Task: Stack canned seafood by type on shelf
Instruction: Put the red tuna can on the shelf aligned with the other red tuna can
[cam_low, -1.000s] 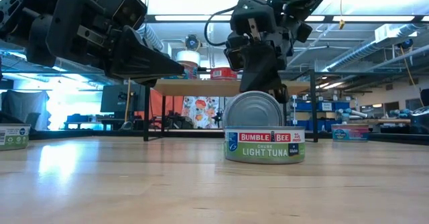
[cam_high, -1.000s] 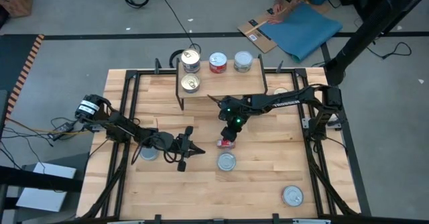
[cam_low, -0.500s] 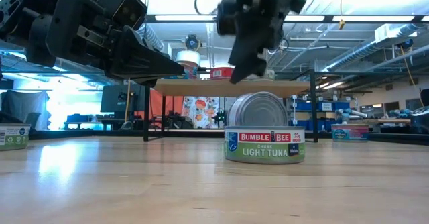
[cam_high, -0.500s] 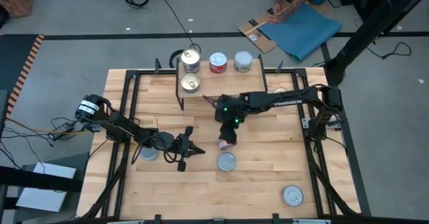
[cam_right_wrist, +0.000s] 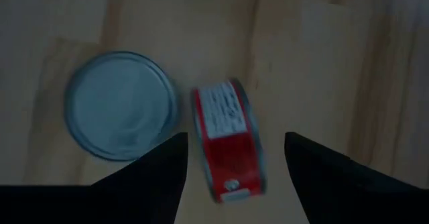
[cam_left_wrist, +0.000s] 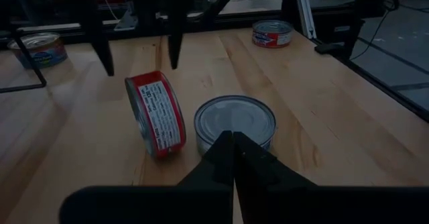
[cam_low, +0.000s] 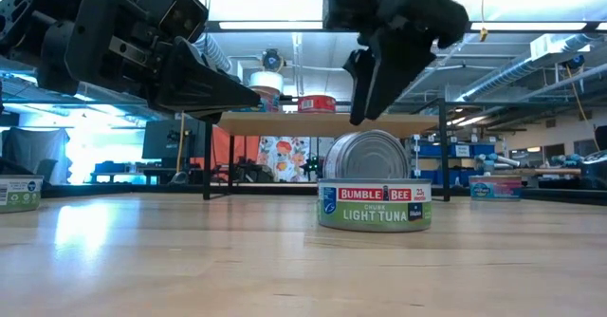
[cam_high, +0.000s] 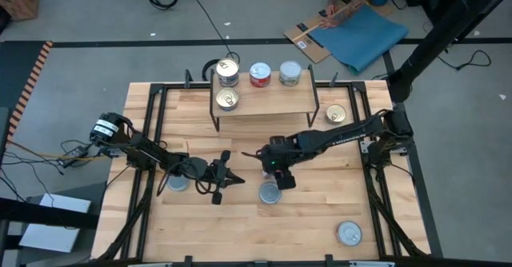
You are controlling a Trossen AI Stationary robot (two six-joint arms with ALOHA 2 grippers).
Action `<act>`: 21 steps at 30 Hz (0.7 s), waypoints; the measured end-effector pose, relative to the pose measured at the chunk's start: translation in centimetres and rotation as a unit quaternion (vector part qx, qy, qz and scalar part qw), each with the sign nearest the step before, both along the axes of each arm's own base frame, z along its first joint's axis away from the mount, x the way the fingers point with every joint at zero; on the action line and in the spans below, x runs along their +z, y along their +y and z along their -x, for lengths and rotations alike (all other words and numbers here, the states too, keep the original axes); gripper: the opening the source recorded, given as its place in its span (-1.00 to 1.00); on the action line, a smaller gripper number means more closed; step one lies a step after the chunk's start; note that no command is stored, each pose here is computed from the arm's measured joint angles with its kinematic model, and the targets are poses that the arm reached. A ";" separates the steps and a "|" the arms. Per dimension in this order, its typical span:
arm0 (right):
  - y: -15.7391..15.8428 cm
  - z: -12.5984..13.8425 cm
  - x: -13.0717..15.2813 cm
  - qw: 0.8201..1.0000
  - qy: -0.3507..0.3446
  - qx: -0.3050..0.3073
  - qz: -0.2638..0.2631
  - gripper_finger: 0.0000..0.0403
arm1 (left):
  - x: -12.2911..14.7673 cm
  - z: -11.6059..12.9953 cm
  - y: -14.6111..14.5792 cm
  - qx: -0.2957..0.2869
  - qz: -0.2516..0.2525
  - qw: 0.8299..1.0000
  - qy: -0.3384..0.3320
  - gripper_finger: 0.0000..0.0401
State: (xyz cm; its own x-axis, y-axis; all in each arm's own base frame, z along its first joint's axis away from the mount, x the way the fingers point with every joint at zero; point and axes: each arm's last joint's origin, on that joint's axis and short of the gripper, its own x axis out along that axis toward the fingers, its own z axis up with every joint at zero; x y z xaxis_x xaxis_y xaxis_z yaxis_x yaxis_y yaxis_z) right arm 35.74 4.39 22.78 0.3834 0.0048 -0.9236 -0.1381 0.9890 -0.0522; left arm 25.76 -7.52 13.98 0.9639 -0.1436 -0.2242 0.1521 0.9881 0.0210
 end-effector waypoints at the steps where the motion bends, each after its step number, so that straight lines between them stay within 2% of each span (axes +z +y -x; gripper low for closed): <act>1: 0.0 0.1 -0.2 1.000 0.002 0.001 0.004 0.26 | 0.0 0.0 0.0 0.000 0.000 1.000 0.000 -0.97; 5: 0.0 0.4 -0.9 1.000 0.015 0.002 0.007 0.27 | 0.0 0.0 0.0 0.000 0.000 1.000 0.000 -0.97; 21: 0.0 -0.1 -0.7 1.000 -0.010 0.013 -0.003 0.24 | 0.0 0.0 0.0 -0.001 -0.003 1.000 -0.001 -0.97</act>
State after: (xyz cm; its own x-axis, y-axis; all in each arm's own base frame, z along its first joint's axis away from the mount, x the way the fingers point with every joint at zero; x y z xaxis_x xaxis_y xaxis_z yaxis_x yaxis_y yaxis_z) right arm 35.82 4.38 22.09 0.4008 0.0199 -0.9159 -0.1625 0.9855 -0.0497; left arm 25.76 -7.52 14.00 0.9642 -0.1437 -0.2228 0.1533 0.9878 0.0264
